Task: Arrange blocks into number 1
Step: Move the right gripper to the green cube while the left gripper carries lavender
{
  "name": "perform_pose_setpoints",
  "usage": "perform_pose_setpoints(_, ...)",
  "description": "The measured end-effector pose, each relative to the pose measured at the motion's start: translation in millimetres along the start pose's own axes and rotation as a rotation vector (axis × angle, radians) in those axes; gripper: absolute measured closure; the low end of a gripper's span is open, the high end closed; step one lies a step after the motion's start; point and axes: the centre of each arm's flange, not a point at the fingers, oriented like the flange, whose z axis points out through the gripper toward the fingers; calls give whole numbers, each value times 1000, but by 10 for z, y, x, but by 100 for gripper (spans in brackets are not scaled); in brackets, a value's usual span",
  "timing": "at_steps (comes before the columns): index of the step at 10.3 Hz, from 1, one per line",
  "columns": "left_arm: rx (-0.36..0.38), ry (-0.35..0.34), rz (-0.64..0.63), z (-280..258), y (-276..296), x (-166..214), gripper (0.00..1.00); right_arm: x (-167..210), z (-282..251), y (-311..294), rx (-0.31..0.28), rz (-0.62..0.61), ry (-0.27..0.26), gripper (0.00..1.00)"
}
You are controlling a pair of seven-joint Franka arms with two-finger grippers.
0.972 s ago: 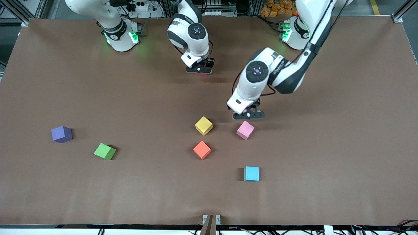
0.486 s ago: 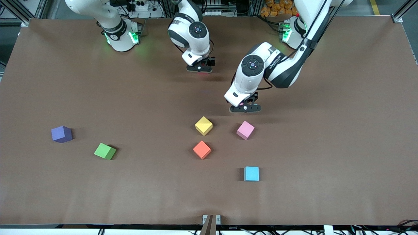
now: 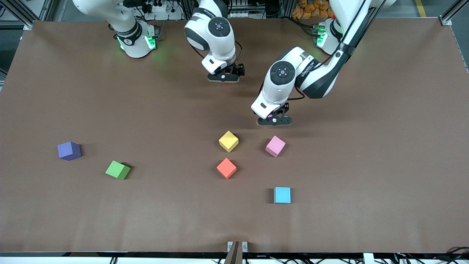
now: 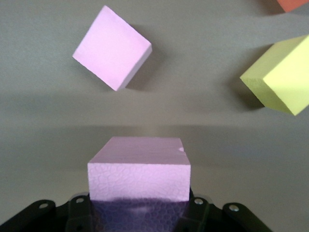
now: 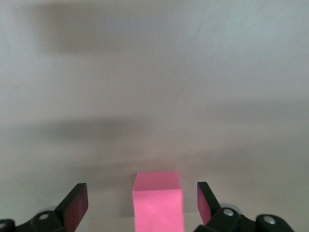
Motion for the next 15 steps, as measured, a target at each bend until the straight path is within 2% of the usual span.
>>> perform_pose_setpoints(4,-10,-11,-14,43,265,-273,41,1090,-629,888,2,56,44,0)
perform_pose_setpoints(6,-15,-14,-33,150,670,-692,41,1836,-876,1620,20,3,69,0)
perform_pose_setpoints(8,-32,-15,-35,333,1100,-1199,41,2434,-1091,2470,30,53,97,0)
perform_pose_setpoints(11,-19,34,-33,661,1470,-1614,41,3099,-1043,3553,51,139,126,0)
perform_pose_setpoints(13,8,58,-46,941,1605,-1684,41,3449,-826,4081,48,204,134,0)
perform_pose_setpoints(15,14,50,-55,1106,1667,-1640,41,3709,-530,4480,40,257,133,0)
